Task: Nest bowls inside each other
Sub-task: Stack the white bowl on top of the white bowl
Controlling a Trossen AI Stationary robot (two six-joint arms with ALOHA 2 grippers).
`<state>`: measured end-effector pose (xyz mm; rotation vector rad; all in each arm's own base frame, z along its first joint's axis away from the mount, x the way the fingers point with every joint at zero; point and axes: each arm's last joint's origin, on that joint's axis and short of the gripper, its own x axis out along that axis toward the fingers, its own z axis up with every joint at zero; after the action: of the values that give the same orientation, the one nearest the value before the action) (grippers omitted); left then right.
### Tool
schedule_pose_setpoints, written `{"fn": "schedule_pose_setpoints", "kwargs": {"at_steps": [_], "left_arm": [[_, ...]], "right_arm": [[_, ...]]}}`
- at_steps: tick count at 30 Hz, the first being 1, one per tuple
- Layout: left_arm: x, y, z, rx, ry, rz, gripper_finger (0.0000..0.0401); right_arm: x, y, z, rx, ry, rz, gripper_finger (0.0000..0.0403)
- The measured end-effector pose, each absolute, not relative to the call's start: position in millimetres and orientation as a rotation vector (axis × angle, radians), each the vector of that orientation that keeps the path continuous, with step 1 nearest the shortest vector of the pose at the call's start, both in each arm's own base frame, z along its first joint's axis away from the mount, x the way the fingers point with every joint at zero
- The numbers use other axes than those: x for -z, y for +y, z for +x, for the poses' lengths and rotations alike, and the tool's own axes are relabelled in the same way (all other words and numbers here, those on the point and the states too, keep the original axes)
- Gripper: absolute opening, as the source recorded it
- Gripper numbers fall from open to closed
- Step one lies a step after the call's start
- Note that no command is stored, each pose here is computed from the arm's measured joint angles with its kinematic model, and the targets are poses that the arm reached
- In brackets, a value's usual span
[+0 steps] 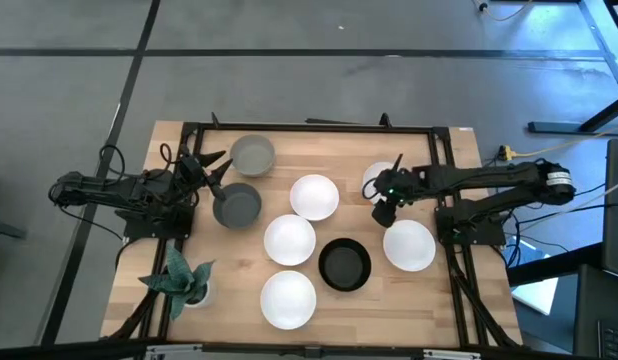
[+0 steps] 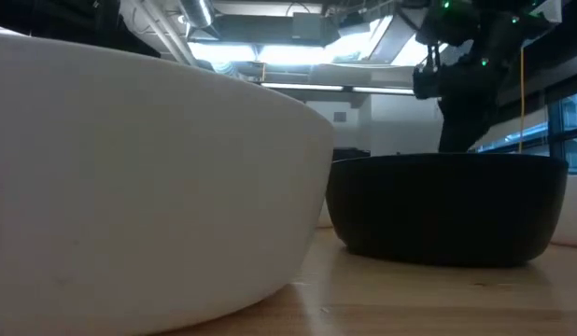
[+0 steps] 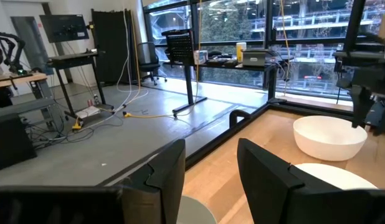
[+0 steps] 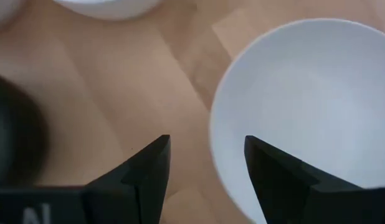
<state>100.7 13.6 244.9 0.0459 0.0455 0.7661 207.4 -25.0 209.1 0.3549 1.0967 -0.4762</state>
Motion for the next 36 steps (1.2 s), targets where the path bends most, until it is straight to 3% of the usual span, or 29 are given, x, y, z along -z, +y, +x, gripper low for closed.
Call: {"fn": "schedule_pose_setpoints", "kwargs": {"at_steps": [9, 23, 28, 36], "left_arm": [[-245, 14, 101, -0.766, 0.045, 0.046, 0.0141], [-245, 14, 101, -0.766, 0.045, 0.046, 0.0141], [-245, 14, 101, -0.767, 0.046, 0.046, 0.0141], [-245, 14, 101, -0.766, 0.046, 0.046, 0.0141]], "right_arm": [[-182, -16, 221, 0.518, 1.219, 0.290, 0.0207], [-171, -16, 225, 0.546, 1.266, 0.253, 0.0197], [-169, -16, 226, 0.548, 1.274, 0.252, 0.0144], [-169, -17, 226, 0.552, 1.270, 0.254, 0.0018]]}}
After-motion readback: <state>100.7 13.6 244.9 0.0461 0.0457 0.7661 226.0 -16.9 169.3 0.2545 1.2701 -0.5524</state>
